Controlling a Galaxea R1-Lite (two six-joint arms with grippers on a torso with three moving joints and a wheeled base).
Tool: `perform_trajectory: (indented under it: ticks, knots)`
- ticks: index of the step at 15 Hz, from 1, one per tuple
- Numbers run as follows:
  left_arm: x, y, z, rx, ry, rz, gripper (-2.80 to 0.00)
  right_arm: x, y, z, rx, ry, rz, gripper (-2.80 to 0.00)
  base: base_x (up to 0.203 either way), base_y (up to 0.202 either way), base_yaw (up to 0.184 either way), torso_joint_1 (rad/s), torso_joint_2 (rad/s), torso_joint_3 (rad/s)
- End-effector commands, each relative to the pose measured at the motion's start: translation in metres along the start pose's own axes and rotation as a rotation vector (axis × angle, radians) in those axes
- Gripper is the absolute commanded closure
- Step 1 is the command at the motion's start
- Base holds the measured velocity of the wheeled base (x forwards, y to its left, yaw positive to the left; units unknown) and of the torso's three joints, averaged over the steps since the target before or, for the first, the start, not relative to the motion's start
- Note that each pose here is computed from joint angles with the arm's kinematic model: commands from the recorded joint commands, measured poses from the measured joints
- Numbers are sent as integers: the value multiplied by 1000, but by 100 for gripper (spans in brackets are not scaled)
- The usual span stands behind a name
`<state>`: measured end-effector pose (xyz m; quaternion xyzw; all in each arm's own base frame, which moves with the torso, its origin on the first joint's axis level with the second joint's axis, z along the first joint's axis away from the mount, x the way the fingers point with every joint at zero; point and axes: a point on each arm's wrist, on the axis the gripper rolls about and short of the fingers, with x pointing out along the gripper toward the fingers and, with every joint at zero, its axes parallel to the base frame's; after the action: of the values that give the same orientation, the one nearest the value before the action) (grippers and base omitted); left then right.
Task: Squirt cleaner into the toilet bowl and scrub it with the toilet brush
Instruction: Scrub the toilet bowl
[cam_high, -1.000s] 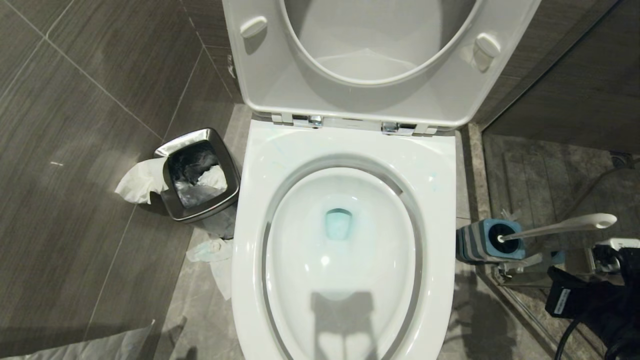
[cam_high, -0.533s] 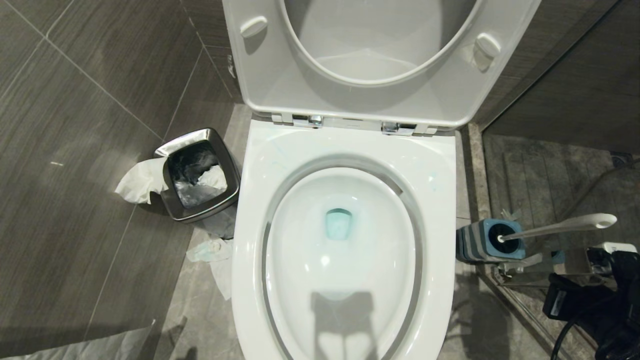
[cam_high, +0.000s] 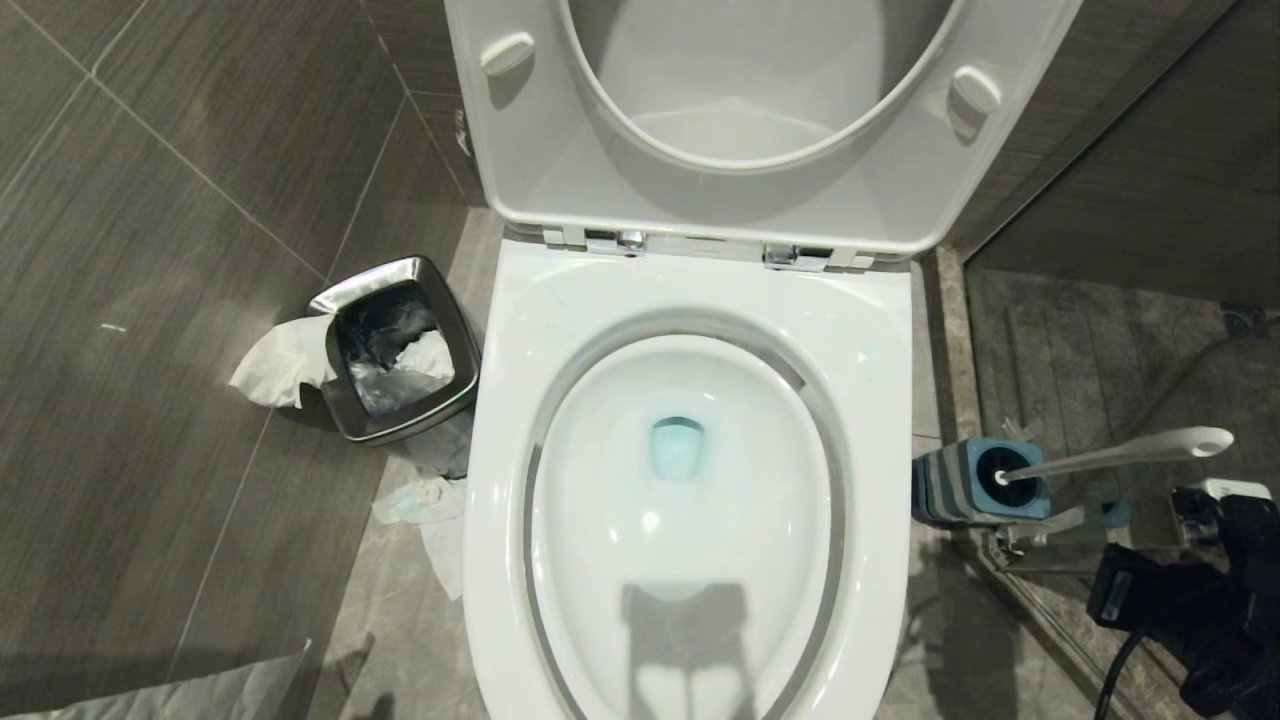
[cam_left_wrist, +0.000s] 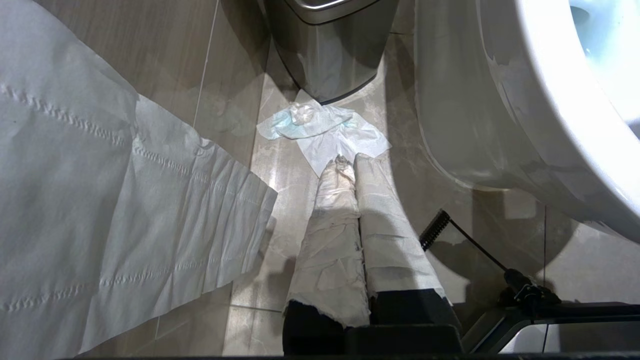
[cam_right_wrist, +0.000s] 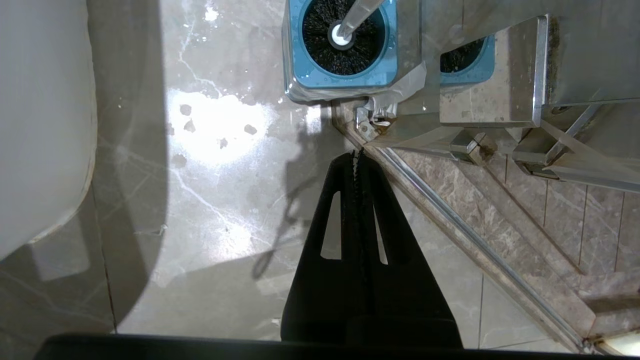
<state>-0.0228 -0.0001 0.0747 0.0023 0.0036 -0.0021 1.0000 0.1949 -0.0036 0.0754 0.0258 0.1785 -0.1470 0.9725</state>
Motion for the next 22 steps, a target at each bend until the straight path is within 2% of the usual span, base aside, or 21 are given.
perform_trajectory:
  ticks: [1,3,4,10,15,17,19,22]
  knots:
    - [0,0,-1,0,4,1,0,1,0,-1,0,3,-3,0,0,0,0,0,0,0]
    - [0,0,-1,0,3,0,0,1,-1,-3,-5,16,-6,0,0,0,0,0,0,0]
    - [0,0,-1,0,4,1,0,1,-1,-5,-8,26,-7,-280,0,0,0,0,0,0]
    - [0,0,-1,0,3,0,0,9,-5,-9,-1,53,-39,-280,0,0,0,0,0,0]
    - [0,0,-1,0,2,0,0,30,-10,1,29,20,-76,-280,0,0,0,0,0,0]
    - [0,0,-1,0,3,0,0,34,-9,1,13,20,-49,-280,0,0,0,0,0,0]
    - [0,0,-1,0,2,1,0,36,-8,0,-37,31,-21,-280,0,0,0,0,0,0]
    - [0,0,-1,0,2,0,0,43,-7,9,-100,-7,-20,-280,0,0,0,0,0,0]
